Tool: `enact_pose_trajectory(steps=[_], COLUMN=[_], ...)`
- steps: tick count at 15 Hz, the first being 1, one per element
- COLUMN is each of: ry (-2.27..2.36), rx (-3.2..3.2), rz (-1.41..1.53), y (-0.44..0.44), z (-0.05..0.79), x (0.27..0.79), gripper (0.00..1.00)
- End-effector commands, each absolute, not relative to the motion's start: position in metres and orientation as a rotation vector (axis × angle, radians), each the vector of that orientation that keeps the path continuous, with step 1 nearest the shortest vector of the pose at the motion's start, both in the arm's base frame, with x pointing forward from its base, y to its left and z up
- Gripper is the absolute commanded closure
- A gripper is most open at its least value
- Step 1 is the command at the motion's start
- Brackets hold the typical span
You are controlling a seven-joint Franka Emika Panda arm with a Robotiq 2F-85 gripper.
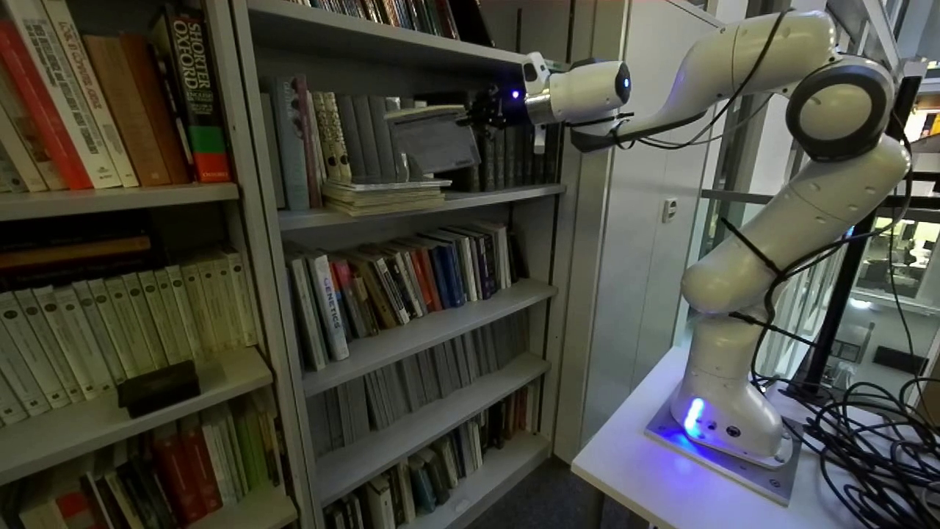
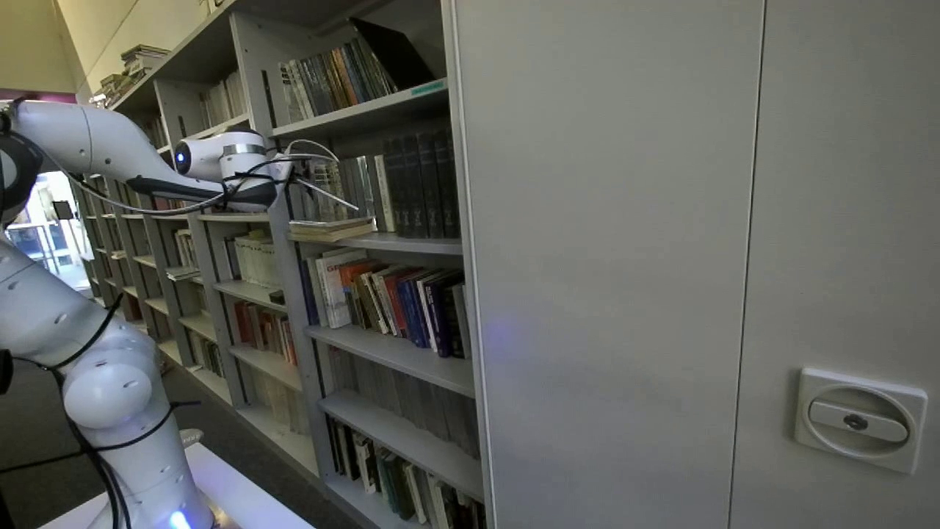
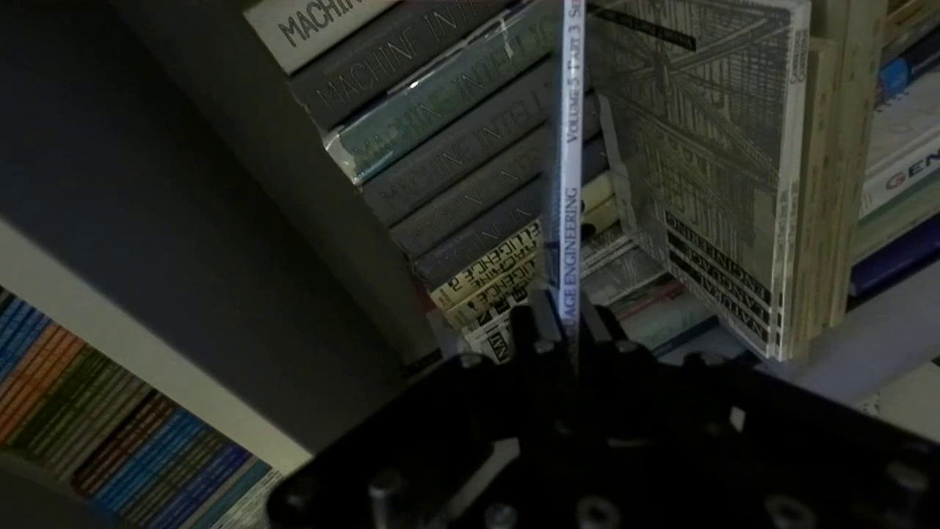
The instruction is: Pull one of the books out of the shelf and lay it on top of the pile of books
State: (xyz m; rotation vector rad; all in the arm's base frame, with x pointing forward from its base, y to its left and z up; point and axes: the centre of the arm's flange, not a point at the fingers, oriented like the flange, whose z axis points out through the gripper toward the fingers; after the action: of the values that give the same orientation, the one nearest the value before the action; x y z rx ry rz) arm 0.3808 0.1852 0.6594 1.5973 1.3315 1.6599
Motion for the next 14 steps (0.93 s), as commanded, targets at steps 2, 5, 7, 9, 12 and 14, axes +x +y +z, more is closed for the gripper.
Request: enact_pose_trajectory(steps=[2,5,7,9,12,14], ry=[1.343,1.324,1.287,1.239,1.174,1.164], rx=[1.561,1.511,1.505,1.48,1.427,1.392], rz=[1.695,1.687,1.676,1.656,1.609,1.59], y=[0.196,0.208,0.217,0.228,0.248,0.26], z=[0.697,0.695,0.695,0.695,0.699,0.695], x=[0.378,0.384,0.389,0.393,0.397,0.395], gripper=[0.98,0.98,0.98,0.98,0.98,0.98])
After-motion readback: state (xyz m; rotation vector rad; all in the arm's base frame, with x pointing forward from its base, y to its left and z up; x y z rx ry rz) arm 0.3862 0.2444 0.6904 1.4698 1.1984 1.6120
